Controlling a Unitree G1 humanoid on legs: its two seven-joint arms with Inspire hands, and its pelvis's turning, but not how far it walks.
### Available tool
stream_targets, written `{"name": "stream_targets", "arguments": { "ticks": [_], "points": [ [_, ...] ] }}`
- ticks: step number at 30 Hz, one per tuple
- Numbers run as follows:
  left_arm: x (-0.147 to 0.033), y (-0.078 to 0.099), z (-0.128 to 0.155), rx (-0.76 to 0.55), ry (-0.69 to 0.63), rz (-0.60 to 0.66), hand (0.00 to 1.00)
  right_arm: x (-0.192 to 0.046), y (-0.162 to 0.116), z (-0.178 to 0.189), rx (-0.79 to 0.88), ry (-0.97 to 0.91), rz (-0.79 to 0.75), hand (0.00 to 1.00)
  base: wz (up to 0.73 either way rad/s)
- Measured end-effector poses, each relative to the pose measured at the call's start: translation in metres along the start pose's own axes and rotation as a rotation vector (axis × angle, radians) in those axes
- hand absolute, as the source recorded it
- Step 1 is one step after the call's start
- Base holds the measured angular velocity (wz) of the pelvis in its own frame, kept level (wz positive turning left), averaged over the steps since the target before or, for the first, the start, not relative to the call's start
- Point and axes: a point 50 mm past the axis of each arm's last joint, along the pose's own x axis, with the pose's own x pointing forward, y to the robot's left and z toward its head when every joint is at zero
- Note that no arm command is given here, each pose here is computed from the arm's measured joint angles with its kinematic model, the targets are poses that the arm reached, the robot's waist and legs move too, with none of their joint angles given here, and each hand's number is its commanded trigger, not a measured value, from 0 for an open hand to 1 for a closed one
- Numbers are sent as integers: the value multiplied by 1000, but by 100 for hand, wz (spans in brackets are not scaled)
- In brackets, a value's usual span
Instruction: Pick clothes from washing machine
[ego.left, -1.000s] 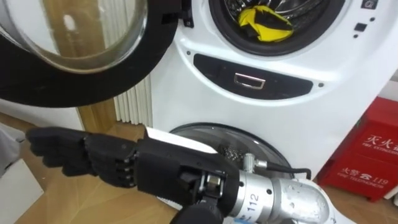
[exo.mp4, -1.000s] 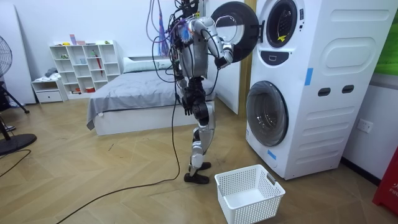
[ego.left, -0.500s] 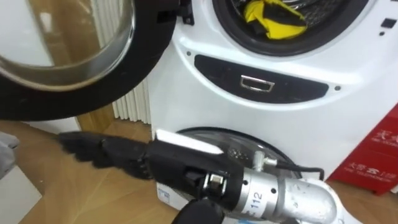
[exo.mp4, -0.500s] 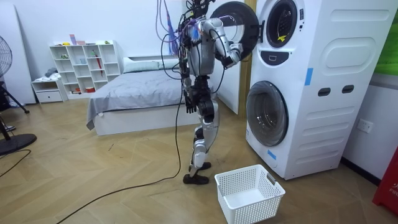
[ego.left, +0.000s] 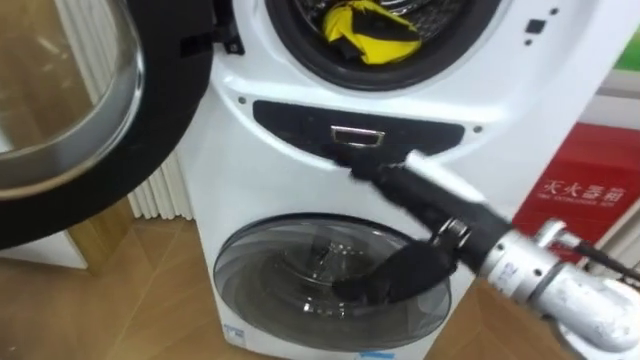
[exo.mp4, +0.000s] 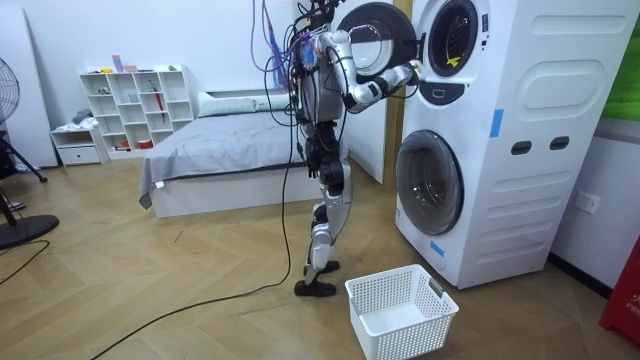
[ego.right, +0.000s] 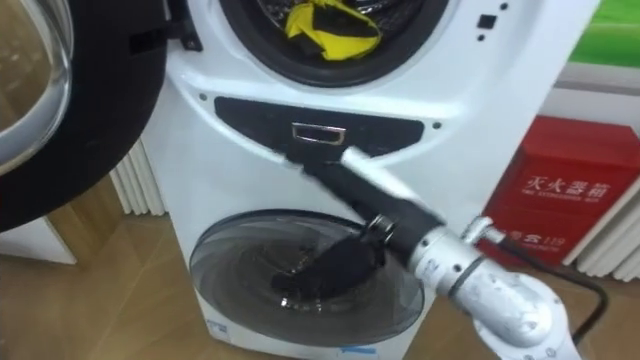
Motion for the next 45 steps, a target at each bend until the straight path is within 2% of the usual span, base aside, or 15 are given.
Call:
{"name": "stream_targets", "arguments": {
  "ticks": [6, 18, 30, 36, 42, 45],
  "points": [
    [-1, -7, -3, -2, 12, -12, 0, 1, -9, 2, 8, -15, -158, 0, -6],
    [-2, -6, -13, 4, 57, -9, 0, 6, -19, 9, 13, -39, -266, 0, -1],
    [-1, -6, -1, 21, 14, 7, 0, 11, -17, 15, 398, -145, -279, 0, 2],
    [-1, -4, -5, 34, 22, 32, 0, 14, -14, 8, 489, -129, -331, 0, -2],
    [-2, -2, -12, 50, 44, 60, 0, 20, -13, -3, 511, -84, -357, 0, -2],
    [-4, -4, -27, 75, 103, 52, 0, 23, -11, -10, 505, -64, -354, 0, -10]
  ]
}}
